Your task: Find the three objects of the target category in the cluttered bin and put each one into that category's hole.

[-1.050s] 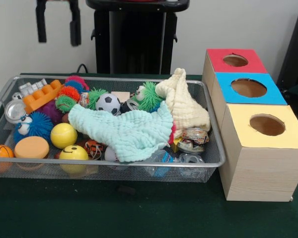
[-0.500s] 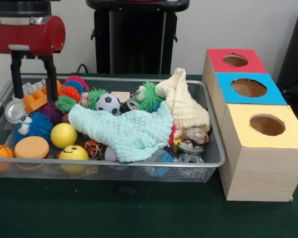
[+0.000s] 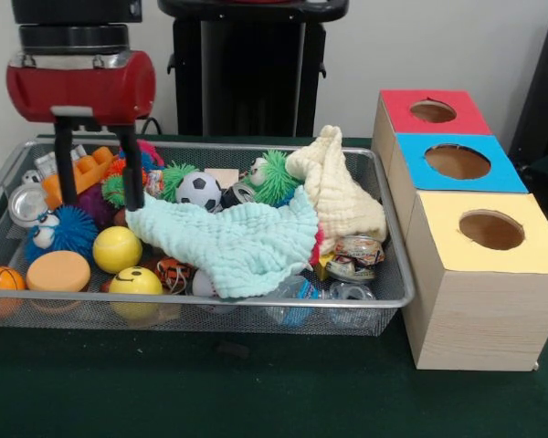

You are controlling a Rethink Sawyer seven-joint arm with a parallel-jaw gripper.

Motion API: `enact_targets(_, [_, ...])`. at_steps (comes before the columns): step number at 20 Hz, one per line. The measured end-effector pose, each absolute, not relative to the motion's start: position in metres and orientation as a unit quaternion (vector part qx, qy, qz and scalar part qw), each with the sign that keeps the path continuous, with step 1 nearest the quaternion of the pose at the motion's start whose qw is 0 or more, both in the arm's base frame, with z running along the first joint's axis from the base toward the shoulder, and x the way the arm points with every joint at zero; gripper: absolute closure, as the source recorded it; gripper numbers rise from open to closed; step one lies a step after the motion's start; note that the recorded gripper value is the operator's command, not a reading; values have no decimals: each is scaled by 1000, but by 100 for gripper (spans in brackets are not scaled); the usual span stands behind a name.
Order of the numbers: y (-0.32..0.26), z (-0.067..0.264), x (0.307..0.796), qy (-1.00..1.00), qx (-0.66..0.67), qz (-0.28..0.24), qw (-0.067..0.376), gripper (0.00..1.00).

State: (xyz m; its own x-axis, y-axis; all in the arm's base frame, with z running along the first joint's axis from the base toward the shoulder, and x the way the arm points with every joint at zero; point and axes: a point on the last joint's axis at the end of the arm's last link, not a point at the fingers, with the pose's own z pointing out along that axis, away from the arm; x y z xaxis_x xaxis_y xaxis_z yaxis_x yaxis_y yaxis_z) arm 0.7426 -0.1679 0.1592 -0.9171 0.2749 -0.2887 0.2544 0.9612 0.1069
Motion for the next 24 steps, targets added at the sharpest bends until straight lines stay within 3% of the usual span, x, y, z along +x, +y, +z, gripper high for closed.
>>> enact_targets(10, [-112, 156, 754, 982, 97, 38, 157, 0])
enact_targets(24, [-109, 80, 752, 985, 91, 46, 136, 0])
